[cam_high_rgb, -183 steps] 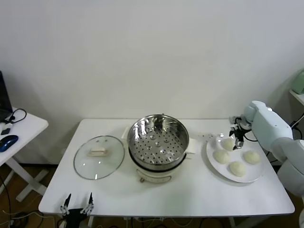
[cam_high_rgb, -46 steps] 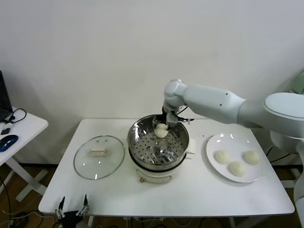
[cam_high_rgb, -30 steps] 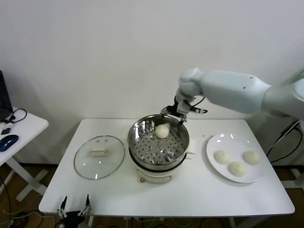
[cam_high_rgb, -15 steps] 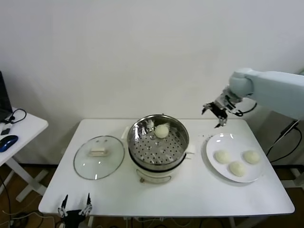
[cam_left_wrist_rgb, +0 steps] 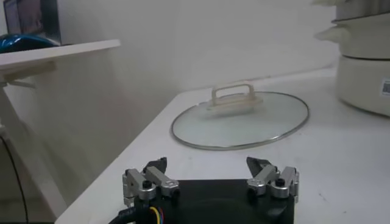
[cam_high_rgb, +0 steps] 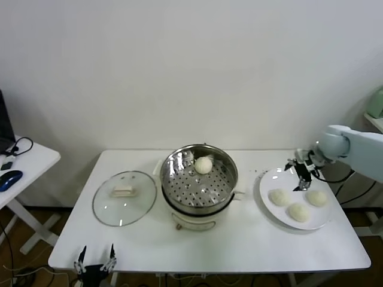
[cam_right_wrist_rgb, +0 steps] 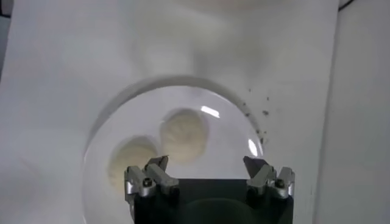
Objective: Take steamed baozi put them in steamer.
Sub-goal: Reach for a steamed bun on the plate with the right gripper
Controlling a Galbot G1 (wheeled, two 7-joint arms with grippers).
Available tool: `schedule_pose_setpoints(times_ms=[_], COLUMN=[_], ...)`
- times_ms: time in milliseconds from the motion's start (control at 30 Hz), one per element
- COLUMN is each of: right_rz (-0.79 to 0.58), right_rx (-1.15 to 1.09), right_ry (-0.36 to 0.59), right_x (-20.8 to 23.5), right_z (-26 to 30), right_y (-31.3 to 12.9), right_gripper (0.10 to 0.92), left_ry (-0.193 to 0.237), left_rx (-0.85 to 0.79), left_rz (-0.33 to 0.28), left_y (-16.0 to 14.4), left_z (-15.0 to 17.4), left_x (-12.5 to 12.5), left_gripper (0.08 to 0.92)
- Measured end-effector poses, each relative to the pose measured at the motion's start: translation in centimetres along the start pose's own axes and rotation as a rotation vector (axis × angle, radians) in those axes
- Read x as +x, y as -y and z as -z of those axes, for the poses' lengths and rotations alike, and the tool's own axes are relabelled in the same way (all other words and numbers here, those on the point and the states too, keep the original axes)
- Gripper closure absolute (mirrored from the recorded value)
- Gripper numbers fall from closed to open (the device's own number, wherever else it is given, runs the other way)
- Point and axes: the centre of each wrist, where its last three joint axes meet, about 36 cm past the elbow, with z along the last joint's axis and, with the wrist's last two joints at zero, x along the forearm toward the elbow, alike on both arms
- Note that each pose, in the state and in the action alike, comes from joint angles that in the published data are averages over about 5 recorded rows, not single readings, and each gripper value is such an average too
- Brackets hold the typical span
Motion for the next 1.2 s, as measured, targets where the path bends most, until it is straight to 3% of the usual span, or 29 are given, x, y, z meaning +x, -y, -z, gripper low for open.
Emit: schedule_pose_setpoints(times_ms=[433, 767, 867, 1200], right_rz=[0.022, 0.011, 0.014, 0.019], right_rx=[-0.091, -0.12, -0.124, -0.133], right_ry=[-0.005, 0.004, 0.003, 0.005], right_x=[-5.7, -7.7, -8.0, -8.1], right_z=[0.2, 0.7, 0.8, 1.0], right_y=[-1.2, -0.9, -0.9, -0.7], right_gripper=[0.2, 0.203, 0.236, 0.473], left_ry=[-0.006, -0.008, -0.008, -0.006], left_rx=[-0.009, -0.01, -0.009, -0.008], left_rz=[0.012, 0.017, 0.018, 0.024], left_y=[-0.5, -0.6, -0.6, -0.8], left_z=[-0.2, -0.3, -0.4, -0.3], left_x=[0.2, 0.2, 0.1, 0.1], left_gripper=[0.177, 0.177, 0.177, 0.177])
